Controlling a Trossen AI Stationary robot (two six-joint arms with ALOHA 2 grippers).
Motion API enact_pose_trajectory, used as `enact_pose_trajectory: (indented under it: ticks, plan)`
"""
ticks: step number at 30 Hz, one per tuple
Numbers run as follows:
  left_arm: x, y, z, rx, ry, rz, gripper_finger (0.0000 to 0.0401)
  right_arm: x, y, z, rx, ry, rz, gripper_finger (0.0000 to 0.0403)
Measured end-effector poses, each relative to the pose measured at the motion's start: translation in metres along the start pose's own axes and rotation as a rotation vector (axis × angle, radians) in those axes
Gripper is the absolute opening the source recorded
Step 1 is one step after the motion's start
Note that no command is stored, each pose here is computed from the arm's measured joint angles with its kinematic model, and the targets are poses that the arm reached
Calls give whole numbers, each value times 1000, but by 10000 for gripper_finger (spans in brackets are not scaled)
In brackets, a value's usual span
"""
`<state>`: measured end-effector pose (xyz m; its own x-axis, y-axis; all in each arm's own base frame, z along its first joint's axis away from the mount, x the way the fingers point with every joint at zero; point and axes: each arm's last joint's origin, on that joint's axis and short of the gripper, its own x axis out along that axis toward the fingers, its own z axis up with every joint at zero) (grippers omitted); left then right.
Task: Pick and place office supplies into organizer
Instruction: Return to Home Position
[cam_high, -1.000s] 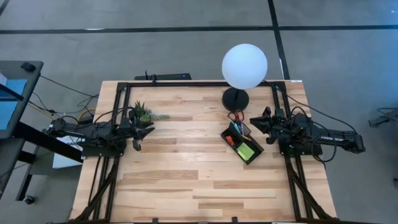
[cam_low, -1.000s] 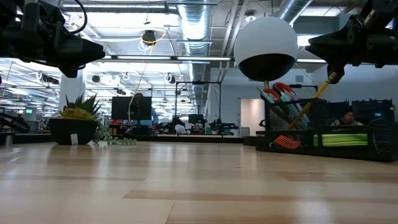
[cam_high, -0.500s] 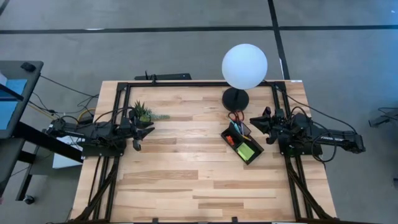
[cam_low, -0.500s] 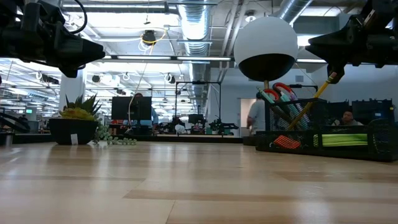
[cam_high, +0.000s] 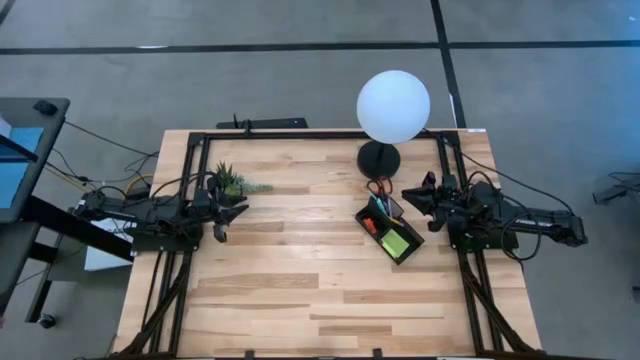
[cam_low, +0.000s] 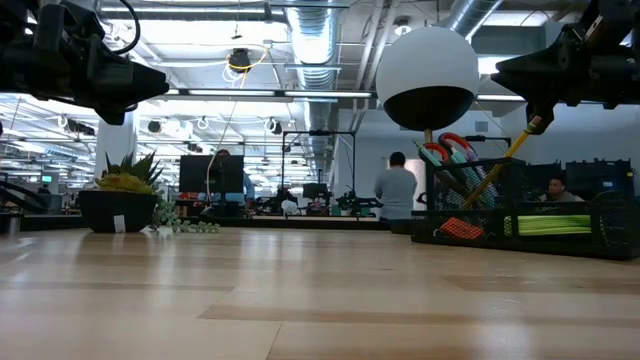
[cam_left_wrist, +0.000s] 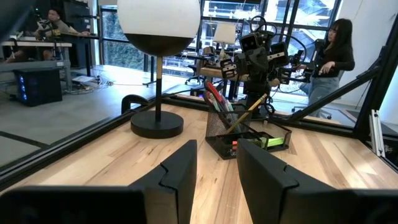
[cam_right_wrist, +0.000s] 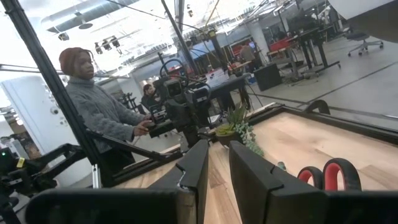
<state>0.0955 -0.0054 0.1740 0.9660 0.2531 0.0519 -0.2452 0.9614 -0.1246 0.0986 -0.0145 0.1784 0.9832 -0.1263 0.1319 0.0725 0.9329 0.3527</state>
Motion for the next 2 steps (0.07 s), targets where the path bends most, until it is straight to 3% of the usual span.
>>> enact_pose_trajectory:
  ticks: [2]
  plan:
    - [0, 0, 0, 0, 0, 0, 107, 0, 0, 0, 0, 0, 0, 58]
